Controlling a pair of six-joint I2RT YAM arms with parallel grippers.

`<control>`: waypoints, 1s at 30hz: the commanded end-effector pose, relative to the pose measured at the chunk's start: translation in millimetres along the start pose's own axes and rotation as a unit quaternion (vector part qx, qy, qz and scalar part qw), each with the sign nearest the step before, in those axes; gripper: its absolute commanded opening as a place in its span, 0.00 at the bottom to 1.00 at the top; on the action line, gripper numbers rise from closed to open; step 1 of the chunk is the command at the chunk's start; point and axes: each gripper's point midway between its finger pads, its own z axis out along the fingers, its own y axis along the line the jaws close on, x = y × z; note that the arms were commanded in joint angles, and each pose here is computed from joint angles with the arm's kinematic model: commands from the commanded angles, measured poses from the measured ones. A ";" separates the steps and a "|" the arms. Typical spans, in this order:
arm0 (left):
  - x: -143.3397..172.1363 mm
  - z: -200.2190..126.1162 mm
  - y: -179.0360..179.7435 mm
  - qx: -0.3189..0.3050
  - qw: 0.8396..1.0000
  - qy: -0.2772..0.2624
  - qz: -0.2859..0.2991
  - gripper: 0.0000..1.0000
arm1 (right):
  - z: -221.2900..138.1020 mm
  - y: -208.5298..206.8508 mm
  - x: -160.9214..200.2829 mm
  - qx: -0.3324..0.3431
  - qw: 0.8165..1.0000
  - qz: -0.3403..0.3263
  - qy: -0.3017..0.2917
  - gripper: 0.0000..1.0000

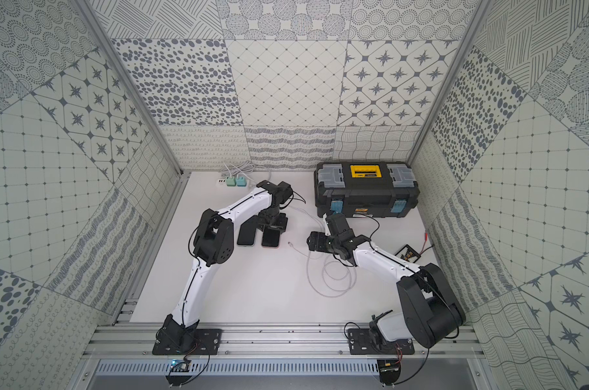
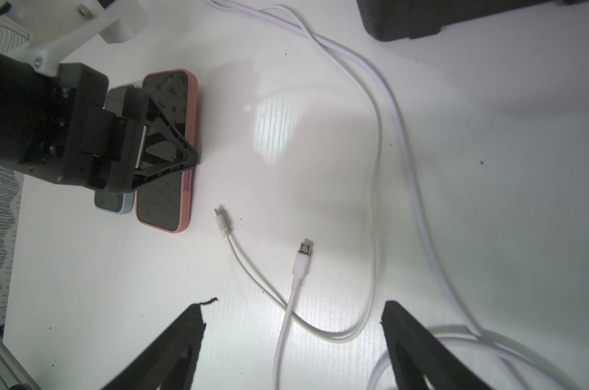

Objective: Unplug the charging cable from the phone
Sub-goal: Place the phone at the center of the board.

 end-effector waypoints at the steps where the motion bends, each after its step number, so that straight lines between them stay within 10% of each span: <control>1: -1.1 -2.6 9.6 -0.008 1.000 0.005 -0.016 0.66 | -5.9 0.6 -7.1 0.000 1.000 -0.007 -0.017 0.87; 10: -3.0 -4.4 13.3 -0.018 0.999 -0.001 -0.027 0.96 | -9.0 1.8 -10.1 0.000 1.000 -0.009 -0.021 0.87; 30: -9.9 -134.4 33.5 0.043 0.981 -0.187 -0.034 0.99 | -35.7 14.3 -75.6 0.029 0.995 -0.041 -0.086 0.97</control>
